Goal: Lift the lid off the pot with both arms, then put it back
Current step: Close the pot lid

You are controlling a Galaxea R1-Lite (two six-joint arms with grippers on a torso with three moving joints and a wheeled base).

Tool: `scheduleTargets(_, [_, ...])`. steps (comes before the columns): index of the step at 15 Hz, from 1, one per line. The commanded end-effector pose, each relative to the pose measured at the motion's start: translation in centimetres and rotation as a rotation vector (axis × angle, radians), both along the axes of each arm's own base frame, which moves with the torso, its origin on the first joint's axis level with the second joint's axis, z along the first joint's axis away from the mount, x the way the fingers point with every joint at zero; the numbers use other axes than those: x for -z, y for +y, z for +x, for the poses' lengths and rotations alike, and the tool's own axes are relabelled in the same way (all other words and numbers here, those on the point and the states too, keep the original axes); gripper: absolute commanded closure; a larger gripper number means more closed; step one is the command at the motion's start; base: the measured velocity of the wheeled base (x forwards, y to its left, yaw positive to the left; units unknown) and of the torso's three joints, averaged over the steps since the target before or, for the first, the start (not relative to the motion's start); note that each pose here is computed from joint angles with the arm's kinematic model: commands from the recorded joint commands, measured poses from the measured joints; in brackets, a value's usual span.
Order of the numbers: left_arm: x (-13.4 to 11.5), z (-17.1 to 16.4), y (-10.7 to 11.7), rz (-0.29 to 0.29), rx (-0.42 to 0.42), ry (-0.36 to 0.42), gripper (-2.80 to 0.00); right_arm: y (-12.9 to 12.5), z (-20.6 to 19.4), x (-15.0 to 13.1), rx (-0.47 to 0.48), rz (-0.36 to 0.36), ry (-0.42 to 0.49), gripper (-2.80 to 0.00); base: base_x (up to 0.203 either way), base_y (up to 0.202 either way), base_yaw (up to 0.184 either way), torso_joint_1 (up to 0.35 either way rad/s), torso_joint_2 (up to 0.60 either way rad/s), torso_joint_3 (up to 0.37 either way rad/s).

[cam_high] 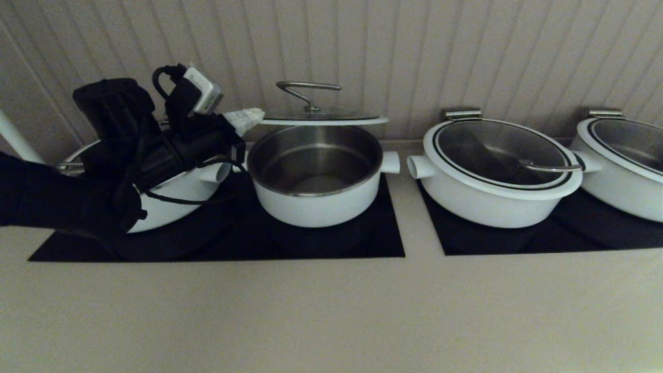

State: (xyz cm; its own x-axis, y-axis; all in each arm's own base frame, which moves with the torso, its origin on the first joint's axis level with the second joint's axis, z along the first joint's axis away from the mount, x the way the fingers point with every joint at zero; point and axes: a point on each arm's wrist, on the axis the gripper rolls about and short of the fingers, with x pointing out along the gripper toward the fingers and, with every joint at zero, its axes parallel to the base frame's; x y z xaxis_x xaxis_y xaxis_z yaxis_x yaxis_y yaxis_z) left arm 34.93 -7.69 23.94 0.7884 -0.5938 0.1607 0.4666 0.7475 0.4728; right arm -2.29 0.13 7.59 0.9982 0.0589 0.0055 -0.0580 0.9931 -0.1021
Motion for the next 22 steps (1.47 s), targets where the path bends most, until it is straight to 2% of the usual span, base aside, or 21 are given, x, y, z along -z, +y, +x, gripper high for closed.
scheduleTargets(1, [0.4, -0.3, 0.1, 0.004, 0.002, 0.006, 0.00, 0.0, 0.0, 0.0, -0.001, -0.001, 0.001, 0.00, 0.000, 0.000, 0.000, 0.000, 0.00, 0.000])
scheduleTargets(8, [1.3, -0.7, -1.0, 0.006, 0.031, 0.017, 0.00, 0.0, 0.0, 0.0, -0.001, -0.001, 0.001, 0.00, 0.000, 0.000, 0.000, 0.000, 0.00, 0.000])
scheduleTargets(22, [3.6, -2.1, -0.8, 0.016, 0.034, 0.064, 0.00, 0.0, 0.0, 0.0, -0.001, -0.001, 0.001, 0.00, 0.000, 0.000, 0.000, 0.000, 0.00, 0.000])
